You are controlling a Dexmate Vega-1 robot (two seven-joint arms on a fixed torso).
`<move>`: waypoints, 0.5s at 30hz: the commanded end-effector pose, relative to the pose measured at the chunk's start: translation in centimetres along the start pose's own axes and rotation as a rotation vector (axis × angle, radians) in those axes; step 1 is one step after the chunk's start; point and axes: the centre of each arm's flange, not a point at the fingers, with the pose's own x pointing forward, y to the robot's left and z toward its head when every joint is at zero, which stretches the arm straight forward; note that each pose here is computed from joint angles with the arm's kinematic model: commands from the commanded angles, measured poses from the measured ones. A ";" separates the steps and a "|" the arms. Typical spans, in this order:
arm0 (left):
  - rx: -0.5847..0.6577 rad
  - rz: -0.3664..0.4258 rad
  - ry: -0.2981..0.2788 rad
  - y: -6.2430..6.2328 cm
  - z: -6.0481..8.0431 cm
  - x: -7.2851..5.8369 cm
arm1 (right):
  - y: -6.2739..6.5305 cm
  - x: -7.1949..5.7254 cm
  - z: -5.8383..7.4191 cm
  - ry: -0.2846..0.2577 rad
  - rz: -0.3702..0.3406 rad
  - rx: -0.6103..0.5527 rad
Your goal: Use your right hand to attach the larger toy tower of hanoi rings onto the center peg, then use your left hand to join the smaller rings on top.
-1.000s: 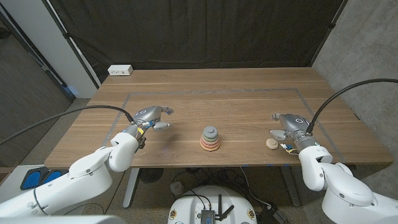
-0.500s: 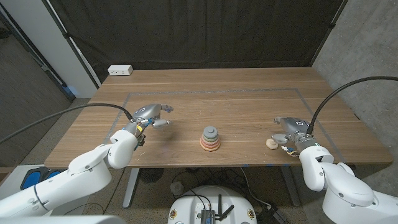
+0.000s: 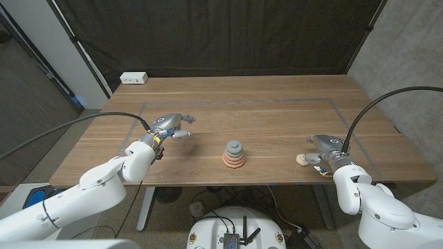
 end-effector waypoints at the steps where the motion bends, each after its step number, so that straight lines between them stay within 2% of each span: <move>1: -0.006 0.001 -0.002 0.1 0.0 0.1 | 0.8 -0.1 0.2 0.011 0.021 -0.001; 15: -0.014 -0.001 -0.007 0.0 0.0 0.0 | 1.9 0.0 0.6 0.031 0.045 -0.003</move>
